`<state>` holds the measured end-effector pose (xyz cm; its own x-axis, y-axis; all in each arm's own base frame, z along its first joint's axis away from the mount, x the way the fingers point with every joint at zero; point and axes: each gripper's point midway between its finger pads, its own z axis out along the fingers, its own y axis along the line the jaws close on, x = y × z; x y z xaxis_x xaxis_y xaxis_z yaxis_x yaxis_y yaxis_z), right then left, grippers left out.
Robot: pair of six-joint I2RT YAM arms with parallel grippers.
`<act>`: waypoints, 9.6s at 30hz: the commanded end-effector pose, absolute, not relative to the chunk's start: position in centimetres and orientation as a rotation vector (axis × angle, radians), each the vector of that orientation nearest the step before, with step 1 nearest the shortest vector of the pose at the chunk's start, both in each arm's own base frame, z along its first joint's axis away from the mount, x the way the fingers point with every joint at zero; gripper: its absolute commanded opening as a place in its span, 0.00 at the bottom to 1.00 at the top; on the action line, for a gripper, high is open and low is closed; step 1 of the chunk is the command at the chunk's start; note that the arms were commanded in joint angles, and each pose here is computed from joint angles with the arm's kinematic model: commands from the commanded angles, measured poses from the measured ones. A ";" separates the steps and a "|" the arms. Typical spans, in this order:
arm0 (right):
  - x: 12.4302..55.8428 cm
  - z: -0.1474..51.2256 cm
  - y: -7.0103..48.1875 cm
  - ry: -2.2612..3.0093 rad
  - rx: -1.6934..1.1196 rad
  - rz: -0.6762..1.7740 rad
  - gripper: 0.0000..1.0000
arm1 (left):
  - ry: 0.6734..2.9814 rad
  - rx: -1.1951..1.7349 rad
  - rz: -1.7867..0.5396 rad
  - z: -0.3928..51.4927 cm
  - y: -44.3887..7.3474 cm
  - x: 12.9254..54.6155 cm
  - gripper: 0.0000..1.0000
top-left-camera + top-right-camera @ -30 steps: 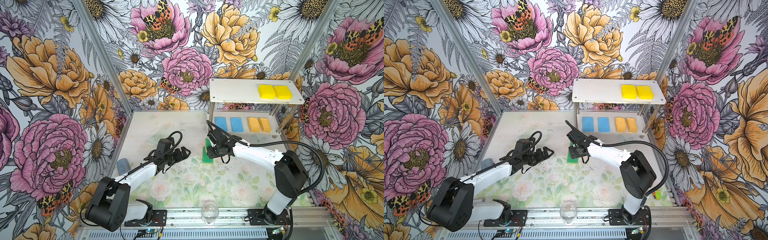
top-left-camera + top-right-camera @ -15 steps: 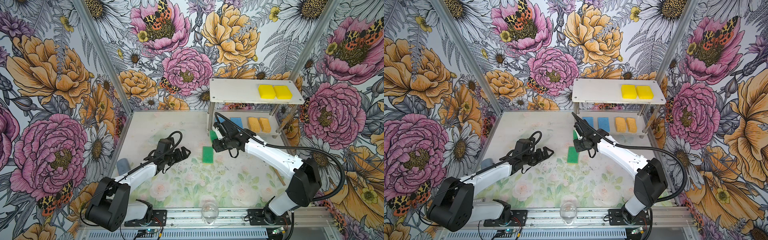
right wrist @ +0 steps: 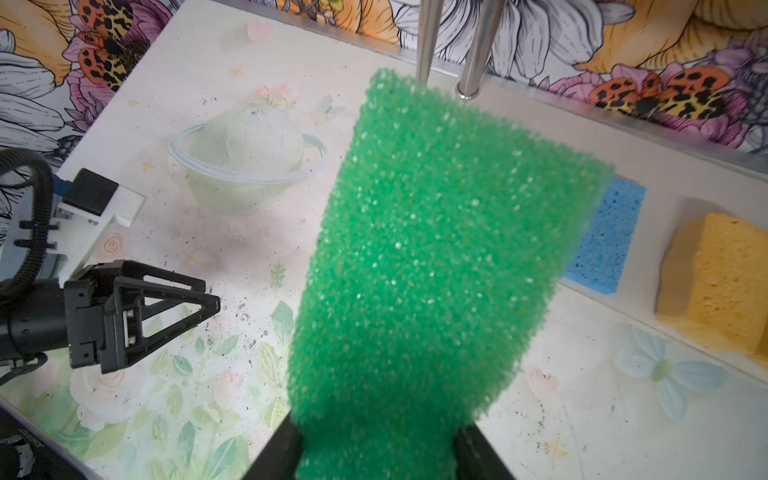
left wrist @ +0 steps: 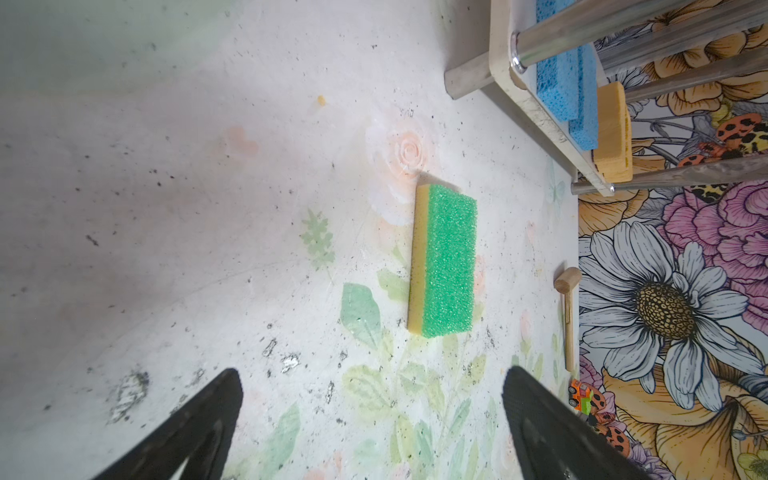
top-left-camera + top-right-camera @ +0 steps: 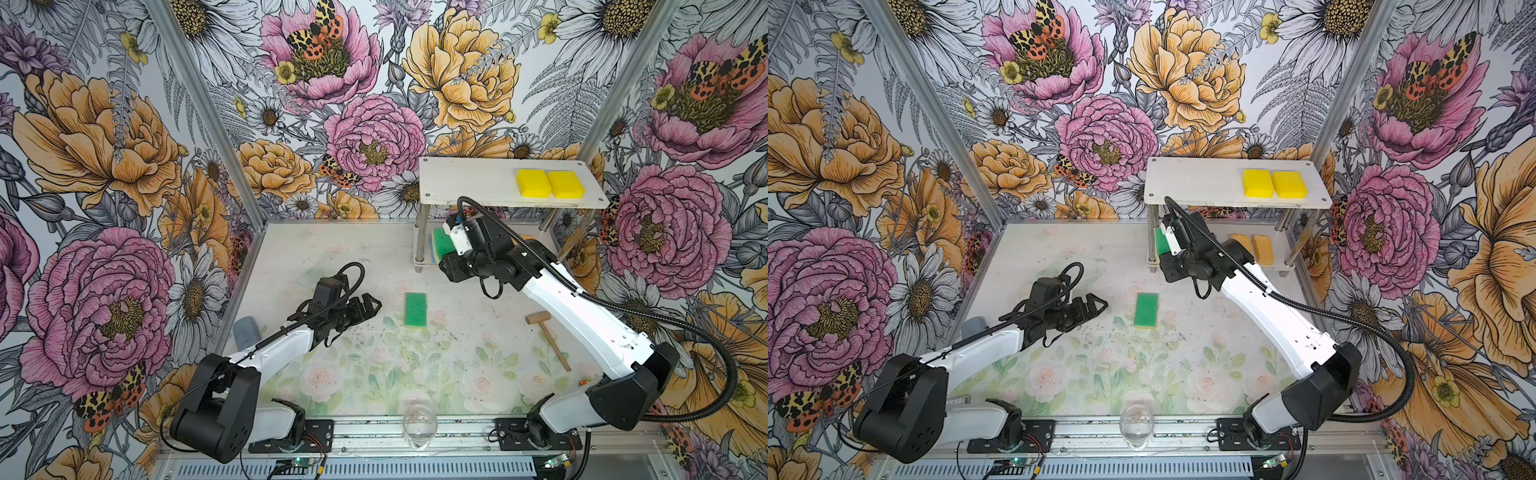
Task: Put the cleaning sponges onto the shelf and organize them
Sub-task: 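Lift the yellow-green sponge with the right gripper up over the top shelf, then lower the sponge onto the top shelf beside the yellow sponges, then open the right gripper and draw it back from the shelf, then move the right gripper down over the yellow-green sponge on the table, then lower the open right gripper around the yellow-green sponge and close it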
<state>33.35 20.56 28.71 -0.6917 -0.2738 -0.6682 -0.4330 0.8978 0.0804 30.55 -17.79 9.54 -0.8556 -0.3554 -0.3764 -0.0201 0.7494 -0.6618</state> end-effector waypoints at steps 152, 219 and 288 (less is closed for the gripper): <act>51.2 37.5 6.4 2.175 -0.274 -0.028 0.75 | 2.433 -0.285 -0.935 10.3 -17.7 31.2 0.99; 30.8 41.3 8.9 2.121 -0.032 0.428 0.95 | 2.426 -0.249 -0.983 10.2 -19.0 32.4 0.99; 32.1 8.1 27.6 2.666 0.228 0.311 0.93 | 2.438 -0.358 -0.885 9.1 -15.4 29.5 0.99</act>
<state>31.28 26.56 7.50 -0.8925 0.2317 -0.3869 0.1440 0.9594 0.2423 29.49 -15.89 8.95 -0.8391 -0.4036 -0.3647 -0.0743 0.7492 -0.6582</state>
